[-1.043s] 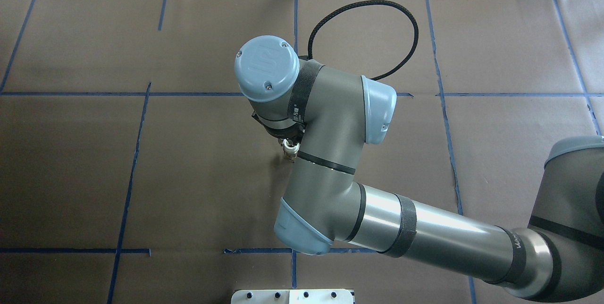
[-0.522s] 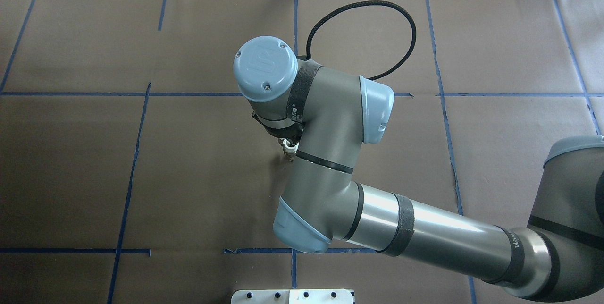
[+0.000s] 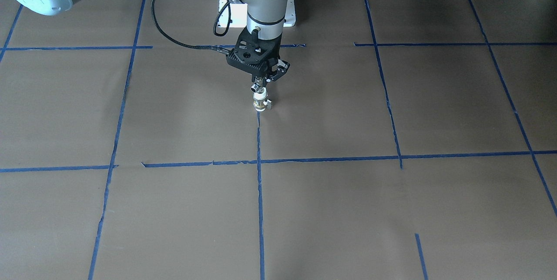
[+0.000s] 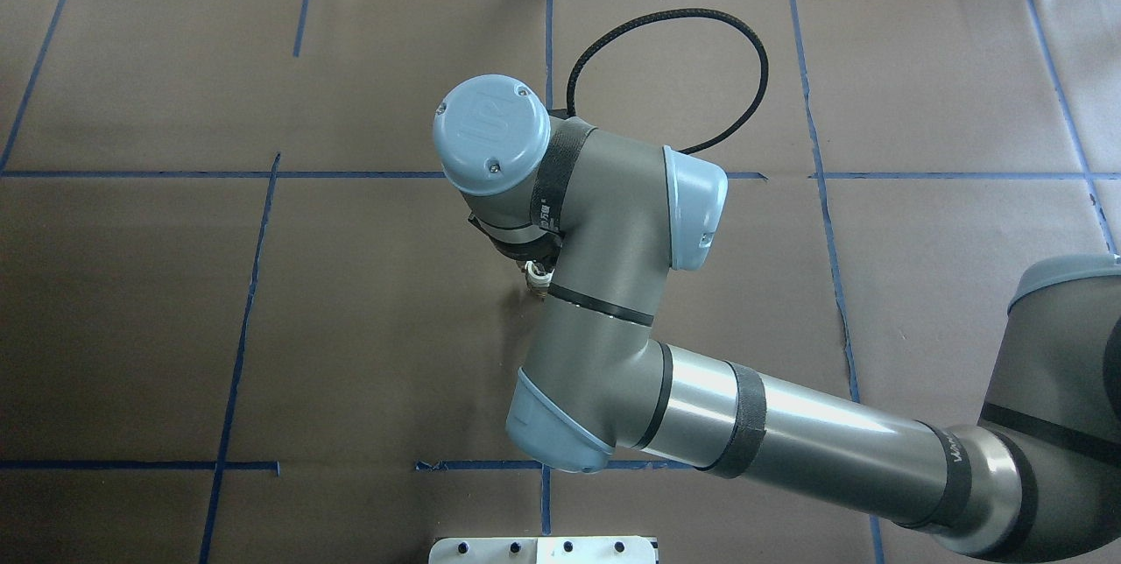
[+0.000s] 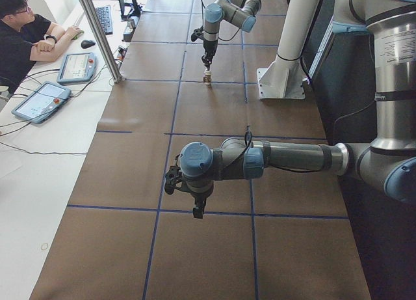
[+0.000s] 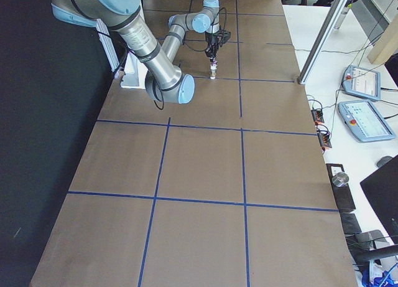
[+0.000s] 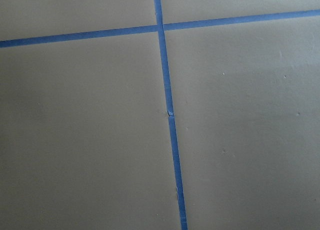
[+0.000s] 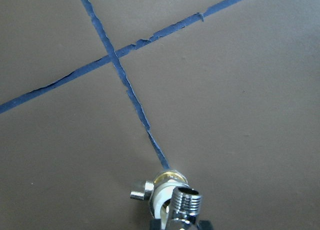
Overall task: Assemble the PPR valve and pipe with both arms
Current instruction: 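Lower the chrome tee onto the valve top and press it in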
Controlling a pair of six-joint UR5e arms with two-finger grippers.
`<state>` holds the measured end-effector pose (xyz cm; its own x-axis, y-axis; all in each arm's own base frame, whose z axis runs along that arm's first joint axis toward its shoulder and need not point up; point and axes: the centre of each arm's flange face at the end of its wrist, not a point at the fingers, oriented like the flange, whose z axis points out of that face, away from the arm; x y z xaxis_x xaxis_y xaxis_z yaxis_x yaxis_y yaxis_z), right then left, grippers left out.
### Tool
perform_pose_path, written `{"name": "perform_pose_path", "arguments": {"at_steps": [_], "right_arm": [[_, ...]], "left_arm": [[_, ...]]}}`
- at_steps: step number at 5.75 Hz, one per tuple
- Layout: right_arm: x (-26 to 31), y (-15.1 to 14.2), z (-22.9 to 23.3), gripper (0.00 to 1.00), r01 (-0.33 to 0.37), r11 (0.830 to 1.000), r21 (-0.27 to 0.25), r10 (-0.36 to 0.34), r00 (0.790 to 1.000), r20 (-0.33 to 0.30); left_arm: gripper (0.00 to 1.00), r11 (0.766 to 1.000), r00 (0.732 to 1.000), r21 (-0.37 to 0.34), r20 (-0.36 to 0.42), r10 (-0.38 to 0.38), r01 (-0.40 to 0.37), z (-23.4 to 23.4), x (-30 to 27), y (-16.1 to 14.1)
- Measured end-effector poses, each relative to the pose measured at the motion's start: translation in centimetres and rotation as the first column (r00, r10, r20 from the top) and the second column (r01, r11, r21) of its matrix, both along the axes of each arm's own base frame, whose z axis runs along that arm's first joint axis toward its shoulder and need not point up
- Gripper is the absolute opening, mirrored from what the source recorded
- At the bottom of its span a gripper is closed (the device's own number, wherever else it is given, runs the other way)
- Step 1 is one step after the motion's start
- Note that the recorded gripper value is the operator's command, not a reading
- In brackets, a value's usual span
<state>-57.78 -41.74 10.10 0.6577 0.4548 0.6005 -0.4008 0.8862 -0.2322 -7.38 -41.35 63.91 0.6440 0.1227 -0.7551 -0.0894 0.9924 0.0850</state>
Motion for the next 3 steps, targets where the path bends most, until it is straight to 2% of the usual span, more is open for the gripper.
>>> {"name": "perform_pose_path", "arguments": {"at_steps": [3], "right_arm": [[-0.22,0.14,0.11,0.00,0.003,1.000,-0.001,-0.003,1.000,-0.002]], "left_arm": [[1.00,1.000,1.000,0.000,0.000,0.000,0.000,0.00,0.00,-0.05]]}}
